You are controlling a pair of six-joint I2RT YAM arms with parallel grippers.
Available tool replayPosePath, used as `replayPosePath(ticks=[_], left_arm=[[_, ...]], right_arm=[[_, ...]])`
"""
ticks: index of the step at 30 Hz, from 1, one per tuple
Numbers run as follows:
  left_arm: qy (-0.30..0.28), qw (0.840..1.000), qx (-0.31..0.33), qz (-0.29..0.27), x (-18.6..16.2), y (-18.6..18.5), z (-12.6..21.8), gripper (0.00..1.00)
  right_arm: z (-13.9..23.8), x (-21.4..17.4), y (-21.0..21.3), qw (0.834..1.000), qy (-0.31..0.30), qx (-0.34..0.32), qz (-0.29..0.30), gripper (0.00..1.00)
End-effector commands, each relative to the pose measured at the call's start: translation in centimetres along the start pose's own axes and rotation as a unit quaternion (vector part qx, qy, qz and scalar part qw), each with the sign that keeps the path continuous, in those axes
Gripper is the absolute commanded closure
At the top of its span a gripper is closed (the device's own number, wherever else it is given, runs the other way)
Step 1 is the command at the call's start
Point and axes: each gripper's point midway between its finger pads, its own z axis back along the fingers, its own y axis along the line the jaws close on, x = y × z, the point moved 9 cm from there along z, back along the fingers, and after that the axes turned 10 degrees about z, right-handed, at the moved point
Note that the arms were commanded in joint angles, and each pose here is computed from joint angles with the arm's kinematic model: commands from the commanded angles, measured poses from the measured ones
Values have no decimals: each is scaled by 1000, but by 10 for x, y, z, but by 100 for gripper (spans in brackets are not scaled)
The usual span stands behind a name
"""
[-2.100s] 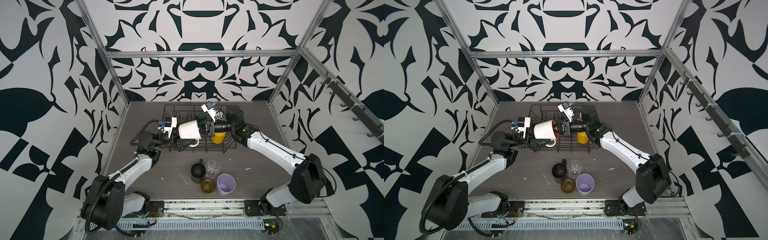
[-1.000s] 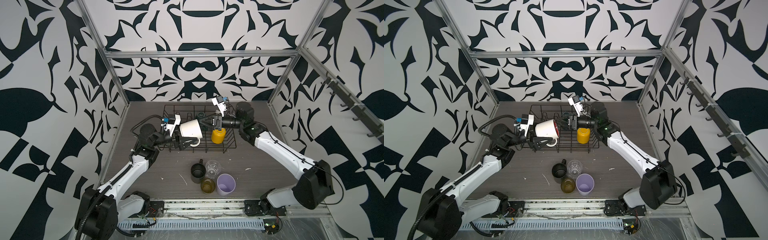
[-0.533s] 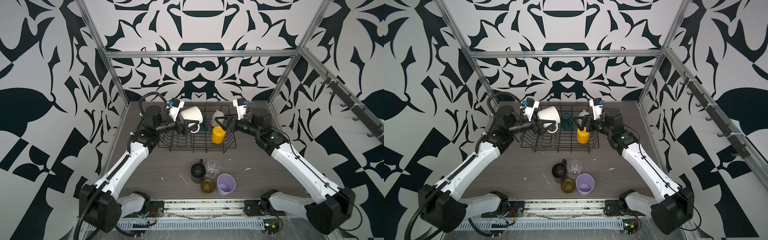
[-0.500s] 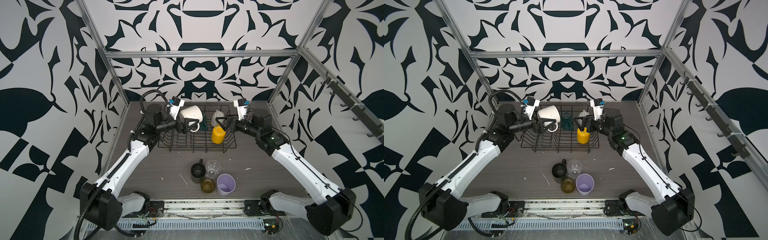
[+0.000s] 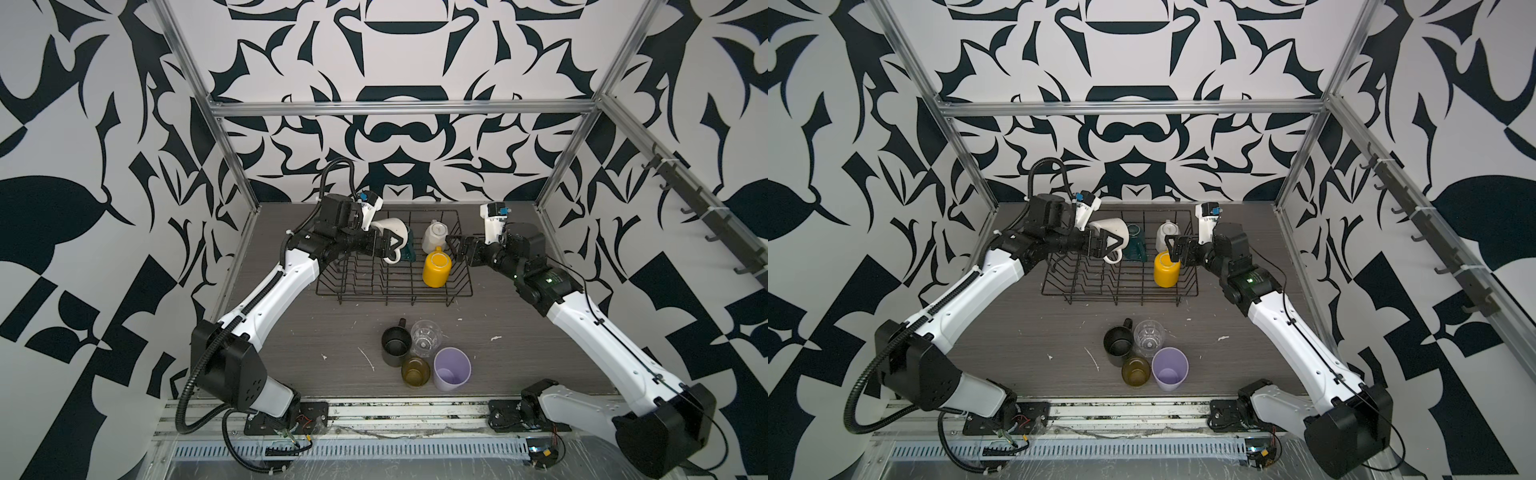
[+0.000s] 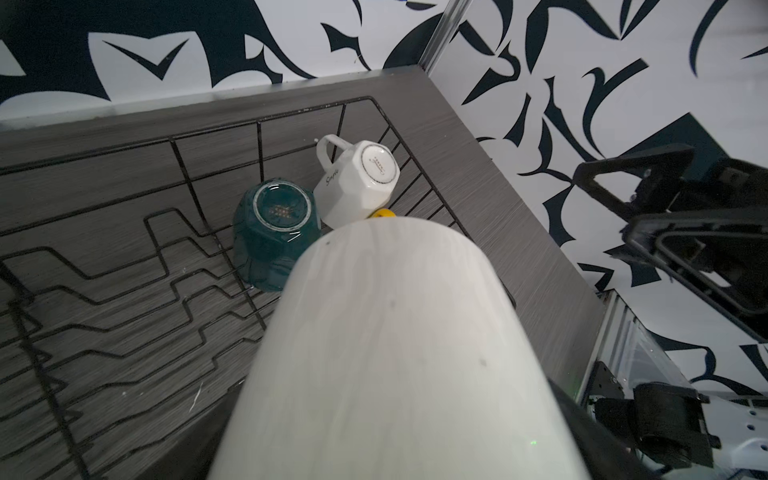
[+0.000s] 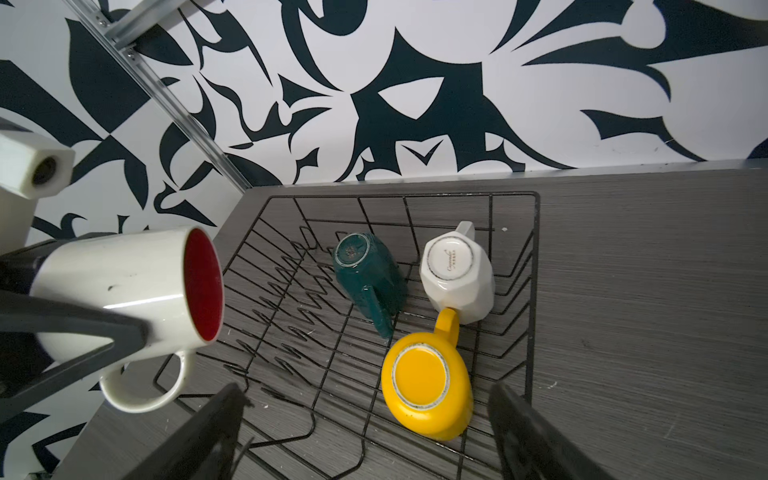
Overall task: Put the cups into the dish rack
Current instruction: 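Lower the red-lined white mug upside down into the rack with the left gripper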
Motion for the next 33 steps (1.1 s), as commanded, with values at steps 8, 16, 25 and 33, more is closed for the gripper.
replayPosePath(ticks=[8,16,25,33], left_arm=[[40,997,65,28,13,-11,-23,100],[87,990,106,40,7,-12,-54,100],[127,980,147,46,-4,-9,-80,100],[158,971,169,57,-18,-1,-98,100]], right_arm=[[8,-4,-9,999,-8,-38,17,6],[7,-9,-13,999,0,-45,21,7],[9,-14,-16,999,0,-48,23,7],[10,-19,-18,998,3,-53,23,7]])
